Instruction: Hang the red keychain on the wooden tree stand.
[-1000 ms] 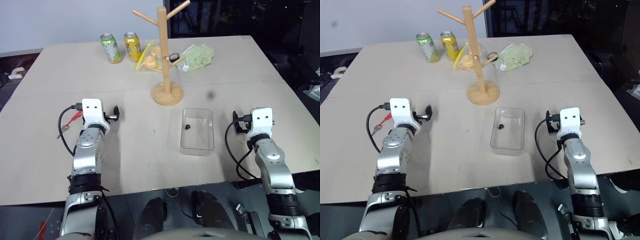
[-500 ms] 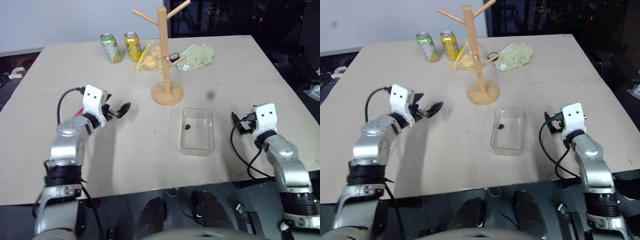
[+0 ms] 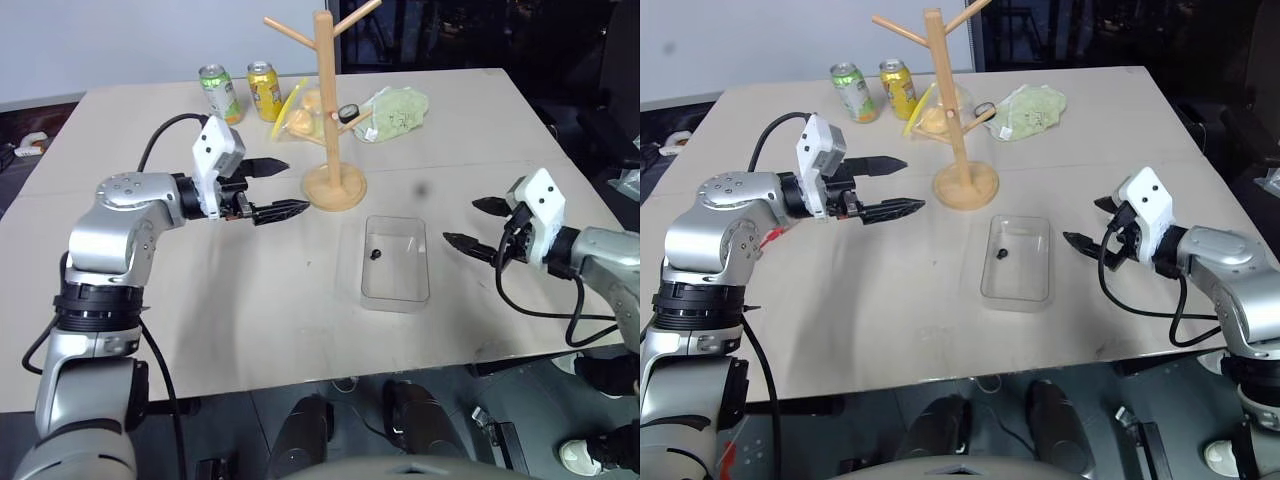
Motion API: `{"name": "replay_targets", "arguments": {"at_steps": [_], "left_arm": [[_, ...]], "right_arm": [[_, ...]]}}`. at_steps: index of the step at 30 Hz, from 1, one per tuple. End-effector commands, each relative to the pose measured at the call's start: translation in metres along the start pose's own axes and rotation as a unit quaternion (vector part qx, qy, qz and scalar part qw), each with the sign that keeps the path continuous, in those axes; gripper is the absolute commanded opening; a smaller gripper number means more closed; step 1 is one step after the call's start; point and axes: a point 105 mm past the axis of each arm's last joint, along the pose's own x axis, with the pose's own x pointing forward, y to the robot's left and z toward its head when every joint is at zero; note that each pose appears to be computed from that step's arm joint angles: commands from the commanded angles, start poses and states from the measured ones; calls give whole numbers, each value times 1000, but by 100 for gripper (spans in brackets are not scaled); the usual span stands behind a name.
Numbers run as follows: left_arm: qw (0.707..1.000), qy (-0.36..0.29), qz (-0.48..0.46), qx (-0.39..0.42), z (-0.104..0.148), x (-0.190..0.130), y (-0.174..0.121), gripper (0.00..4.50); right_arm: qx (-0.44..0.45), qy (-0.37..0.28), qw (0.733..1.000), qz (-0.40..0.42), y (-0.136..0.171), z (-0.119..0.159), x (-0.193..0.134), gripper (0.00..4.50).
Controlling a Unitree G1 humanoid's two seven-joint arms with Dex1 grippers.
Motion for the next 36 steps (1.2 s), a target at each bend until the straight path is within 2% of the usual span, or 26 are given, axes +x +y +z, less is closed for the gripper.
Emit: {"name": "replay_targets", "arguments": {"at_steps": [1, 7, 9, 15, 19, 23, 27, 32, 36], "left_arm": [[998, -19, -50, 25, 20, 6, -16, 450], [993, -22, -109, 28, 29, 11, -33, 450], [994, -27, -99, 32, 30, 11, -29, 450], [996, -35, -83, 25, 30, 7, -31, 450], [995, -32, -87, 24, 29, 5, -34, 450], [995, -33, -86, 26, 31, 7, -33, 450], [995, -35, -87, 27, 33, 7, -35, 450], [995, -39, -94, 23, 32, 8, -40, 450], [994, -40, -97, 20, 33, 9, -42, 450]], "right_arm": [[-78, -20, 994, 72, 10, 21, -2, 443], [-202, -6, 960, 193, 16, 34, -1, 443], [-211, -5, 958, 194, 10, 38, 6, 443], [-82, -8, 989, 121, -21, 40, 31, 443], [9, 0, 992, 129, -22, 42, 48, 443], [24, 60, 989, 136, -27, 29, 61, 443], [48, 78, 984, 153, -26, 35, 68, 443], [3, 127, 970, 207, -10, 19, 78, 443], [-12, 154, 964, 214, -9, 2, 88, 443]]}}
